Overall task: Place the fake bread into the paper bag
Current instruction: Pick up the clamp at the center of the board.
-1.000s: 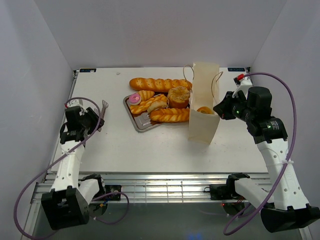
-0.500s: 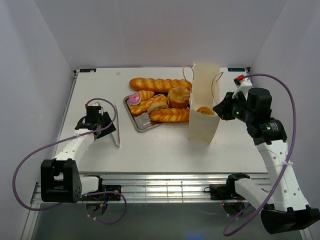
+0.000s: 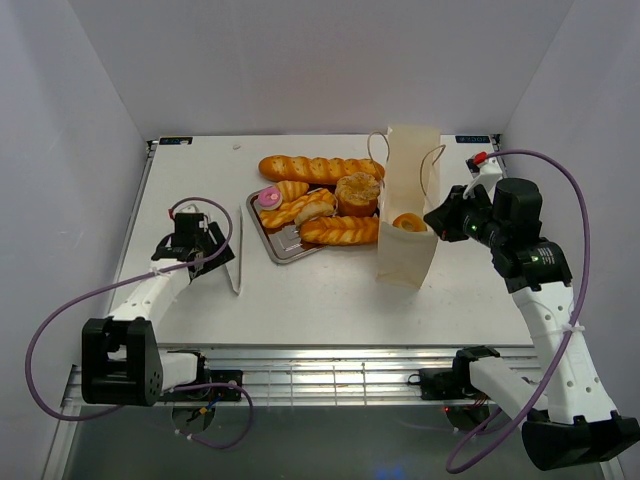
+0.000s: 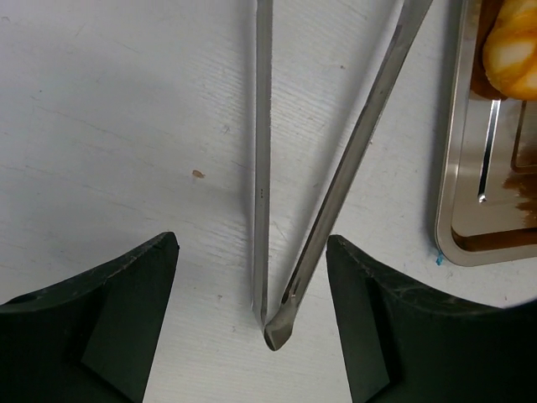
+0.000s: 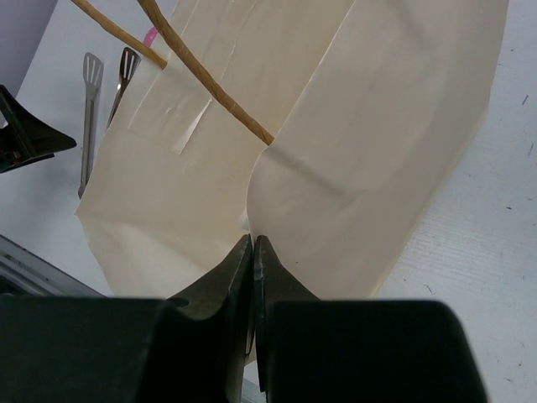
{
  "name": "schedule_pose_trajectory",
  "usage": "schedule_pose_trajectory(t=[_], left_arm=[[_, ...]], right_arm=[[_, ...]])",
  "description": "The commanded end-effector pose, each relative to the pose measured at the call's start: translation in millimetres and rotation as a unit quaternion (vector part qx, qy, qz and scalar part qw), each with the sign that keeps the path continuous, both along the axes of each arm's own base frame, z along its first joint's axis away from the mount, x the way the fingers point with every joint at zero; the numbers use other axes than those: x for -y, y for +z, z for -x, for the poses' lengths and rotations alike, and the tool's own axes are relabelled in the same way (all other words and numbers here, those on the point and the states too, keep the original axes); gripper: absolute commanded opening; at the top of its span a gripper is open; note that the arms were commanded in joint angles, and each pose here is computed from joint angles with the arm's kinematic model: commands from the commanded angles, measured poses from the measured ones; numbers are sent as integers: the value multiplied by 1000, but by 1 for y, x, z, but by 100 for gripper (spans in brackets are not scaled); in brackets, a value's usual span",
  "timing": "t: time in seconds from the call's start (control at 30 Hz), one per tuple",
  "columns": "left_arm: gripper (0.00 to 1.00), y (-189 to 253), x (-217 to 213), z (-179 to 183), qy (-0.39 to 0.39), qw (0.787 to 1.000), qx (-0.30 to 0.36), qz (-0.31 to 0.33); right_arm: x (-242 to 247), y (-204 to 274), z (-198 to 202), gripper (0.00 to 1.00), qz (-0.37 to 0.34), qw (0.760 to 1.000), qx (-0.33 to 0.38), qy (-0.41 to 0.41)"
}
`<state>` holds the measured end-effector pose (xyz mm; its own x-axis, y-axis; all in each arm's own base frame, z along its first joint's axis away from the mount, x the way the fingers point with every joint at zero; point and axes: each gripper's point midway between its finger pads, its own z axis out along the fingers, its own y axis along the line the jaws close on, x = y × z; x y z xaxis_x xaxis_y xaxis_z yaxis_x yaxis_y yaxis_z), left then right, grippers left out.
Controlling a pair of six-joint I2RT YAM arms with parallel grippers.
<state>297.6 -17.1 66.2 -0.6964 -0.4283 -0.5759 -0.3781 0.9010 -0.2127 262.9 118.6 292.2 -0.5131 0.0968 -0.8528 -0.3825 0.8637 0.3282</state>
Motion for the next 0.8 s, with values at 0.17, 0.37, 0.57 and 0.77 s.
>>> schedule_pose_trajectory(t=[0.17,0.37,0.57,0.77], left_arm=[[84,-2,27,-30,-75,997,17,5],[86,-13,34,-47,-89,996,3,-14],[86,-16,35,-63,-89,995,5,-43],[86,-36,34,-66,-84,994,-22,-63]], right_arm=[[0,-20,4,8,10,999,-32,3],[2,-20,5,8,11,999,-30,-1],[4,-24,6,8,15,999,-30,-4],[3,-23,6,8,14,999,-30,-3]])
